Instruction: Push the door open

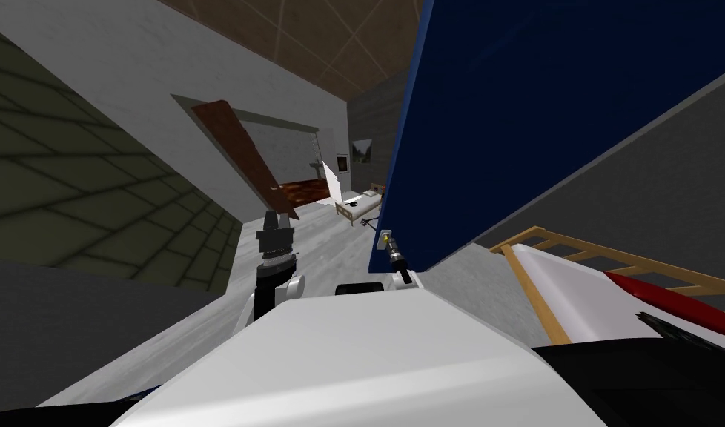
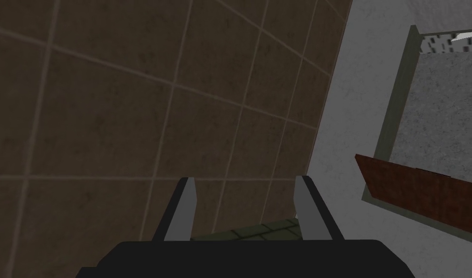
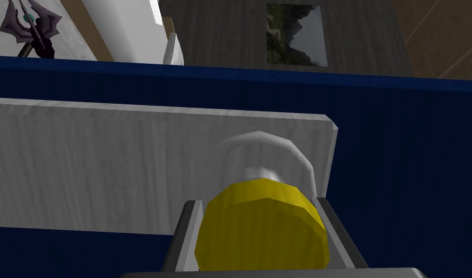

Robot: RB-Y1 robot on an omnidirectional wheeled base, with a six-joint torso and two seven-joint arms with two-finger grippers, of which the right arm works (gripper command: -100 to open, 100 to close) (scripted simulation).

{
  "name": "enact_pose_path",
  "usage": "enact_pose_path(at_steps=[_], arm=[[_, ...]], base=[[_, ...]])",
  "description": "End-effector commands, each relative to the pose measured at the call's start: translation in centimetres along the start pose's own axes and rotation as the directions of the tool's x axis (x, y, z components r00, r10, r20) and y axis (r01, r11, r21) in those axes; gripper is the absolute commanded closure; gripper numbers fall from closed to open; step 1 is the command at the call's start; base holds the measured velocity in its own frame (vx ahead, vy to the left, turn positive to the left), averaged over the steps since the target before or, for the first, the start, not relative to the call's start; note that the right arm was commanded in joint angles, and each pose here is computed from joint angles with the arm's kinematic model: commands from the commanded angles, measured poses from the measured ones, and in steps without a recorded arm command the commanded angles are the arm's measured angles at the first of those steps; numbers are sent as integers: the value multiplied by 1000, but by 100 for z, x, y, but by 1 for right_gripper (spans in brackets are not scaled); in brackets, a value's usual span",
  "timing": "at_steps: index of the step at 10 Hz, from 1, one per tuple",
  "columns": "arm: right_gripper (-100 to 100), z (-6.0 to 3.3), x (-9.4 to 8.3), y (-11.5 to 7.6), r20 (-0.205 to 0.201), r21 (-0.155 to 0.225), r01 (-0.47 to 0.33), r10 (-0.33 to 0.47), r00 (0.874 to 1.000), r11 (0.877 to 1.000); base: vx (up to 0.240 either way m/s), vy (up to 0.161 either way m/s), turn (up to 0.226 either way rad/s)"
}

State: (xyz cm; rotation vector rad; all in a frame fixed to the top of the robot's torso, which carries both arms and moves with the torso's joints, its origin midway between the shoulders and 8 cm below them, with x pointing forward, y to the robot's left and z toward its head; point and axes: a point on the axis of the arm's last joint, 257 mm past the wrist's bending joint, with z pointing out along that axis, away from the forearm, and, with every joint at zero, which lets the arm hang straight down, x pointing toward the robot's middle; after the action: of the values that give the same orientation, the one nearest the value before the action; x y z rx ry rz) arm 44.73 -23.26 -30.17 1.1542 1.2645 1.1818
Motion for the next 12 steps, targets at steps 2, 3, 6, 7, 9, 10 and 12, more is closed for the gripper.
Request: enact_pose_path(at_steps=[2,3,6,7,9,10,12], arm=[[100,17,-214,15,36,-2,7,-7,999,1000],[100,22,-291,17,52,-2,5,-5,999,1000],[100,27,-437,20,85,-2,-2,2,996,1000],[100,28,-472,20,94,-2,-4,4,996,1000],[100,28,-594,21,125,-3,-14,15,992,1000],[100,27,-645,20,140,-3,-21,21,990,1000],[100,23,-732,16,167,-5,-34,34,985,999]], base=[[83,61,-35],[126,56,-87],[106,92,-80],[142,104,-85],[176,125,-99],[175,127,-107],[155,107,-87]])
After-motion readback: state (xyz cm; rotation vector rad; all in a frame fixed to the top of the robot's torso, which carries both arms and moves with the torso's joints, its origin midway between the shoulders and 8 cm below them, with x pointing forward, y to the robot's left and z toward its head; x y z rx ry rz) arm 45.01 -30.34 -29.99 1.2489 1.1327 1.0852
